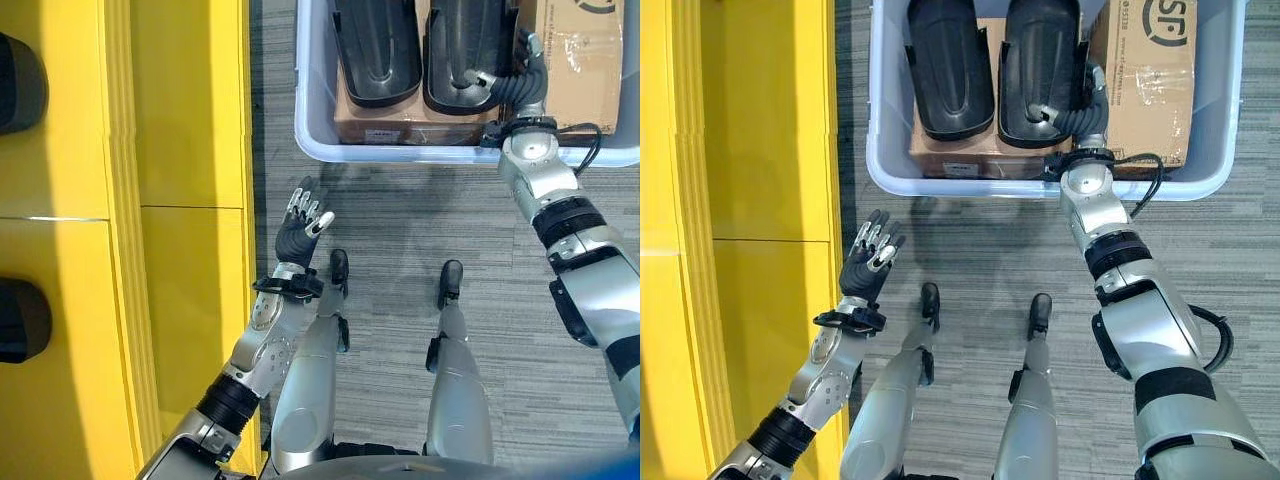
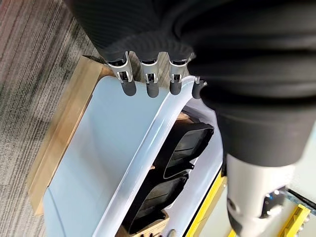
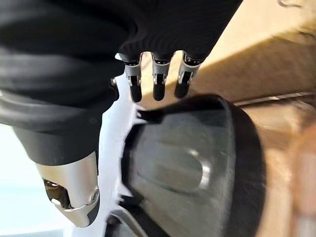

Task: Move parts from the plastic box to the shelf.

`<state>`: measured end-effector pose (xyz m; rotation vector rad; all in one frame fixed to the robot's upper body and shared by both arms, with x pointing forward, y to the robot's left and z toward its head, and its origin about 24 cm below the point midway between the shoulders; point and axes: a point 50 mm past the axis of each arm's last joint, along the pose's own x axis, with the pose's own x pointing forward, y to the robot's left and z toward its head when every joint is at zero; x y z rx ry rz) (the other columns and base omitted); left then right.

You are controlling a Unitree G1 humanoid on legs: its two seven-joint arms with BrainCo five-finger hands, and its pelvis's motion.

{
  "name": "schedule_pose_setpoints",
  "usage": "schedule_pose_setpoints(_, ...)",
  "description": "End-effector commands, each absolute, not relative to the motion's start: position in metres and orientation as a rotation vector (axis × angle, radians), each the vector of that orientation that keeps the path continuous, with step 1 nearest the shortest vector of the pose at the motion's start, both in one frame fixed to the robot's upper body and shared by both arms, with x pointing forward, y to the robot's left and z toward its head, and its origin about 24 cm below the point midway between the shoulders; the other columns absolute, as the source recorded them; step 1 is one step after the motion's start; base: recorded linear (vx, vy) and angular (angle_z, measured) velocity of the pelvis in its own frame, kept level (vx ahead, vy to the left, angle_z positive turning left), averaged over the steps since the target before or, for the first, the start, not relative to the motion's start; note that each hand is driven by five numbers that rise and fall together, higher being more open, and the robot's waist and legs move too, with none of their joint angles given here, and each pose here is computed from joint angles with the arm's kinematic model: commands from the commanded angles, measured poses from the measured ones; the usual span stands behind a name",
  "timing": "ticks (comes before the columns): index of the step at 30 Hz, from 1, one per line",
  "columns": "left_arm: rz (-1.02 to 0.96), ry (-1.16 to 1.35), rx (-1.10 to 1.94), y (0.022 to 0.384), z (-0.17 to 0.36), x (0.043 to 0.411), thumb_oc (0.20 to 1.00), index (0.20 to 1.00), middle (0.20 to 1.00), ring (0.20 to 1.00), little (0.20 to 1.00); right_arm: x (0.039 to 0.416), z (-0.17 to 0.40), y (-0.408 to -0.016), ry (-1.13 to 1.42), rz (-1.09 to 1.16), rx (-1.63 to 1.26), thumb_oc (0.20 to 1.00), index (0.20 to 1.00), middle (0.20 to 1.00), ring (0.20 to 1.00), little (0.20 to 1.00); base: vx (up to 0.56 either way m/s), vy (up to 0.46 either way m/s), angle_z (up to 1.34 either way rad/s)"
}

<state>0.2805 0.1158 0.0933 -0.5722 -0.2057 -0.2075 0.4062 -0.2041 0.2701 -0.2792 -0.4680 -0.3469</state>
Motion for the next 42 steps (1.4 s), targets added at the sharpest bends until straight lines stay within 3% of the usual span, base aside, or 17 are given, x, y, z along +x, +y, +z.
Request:
schedule_pose_setpoints(1, -0.225, -0.322, -0.568, 0.122, 0.114, 0.274, 1.000, 1.000, 1.000, 1.000, 1.000, 0.399, 0.320, -0.205, -0.630, -0.395, -0.336, 1.000, 1.000, 1.000, 1.000, 1.000, 0.00, 0.000, 0.00)
schedule_pose_setpoints(11, -0.227, -0.326, -0.567, 0.122, 0.115, 0.274, 1.000, 1.000, 1.000, 1.000, 1.000, 0.394, 0.333, -0.202, -0.685, -0.402, -0.365, 1.000, 1.000, 1.000, 1.000, 1.000, 0.00, 0.000, 0.00)
schedule_pose_setpoints(42, -0.298, -0.309, -0.555, 0.112, 0.115, 0.270, 1.000, 1.000, 1.000, 1.000, 1.000, 0.399, 0.318, -0.275, -0.400, -0.627, -0.342, 1.000, 1.000, 1.000, 1.000, 1.000, 0.01, 0.000, 0.01)
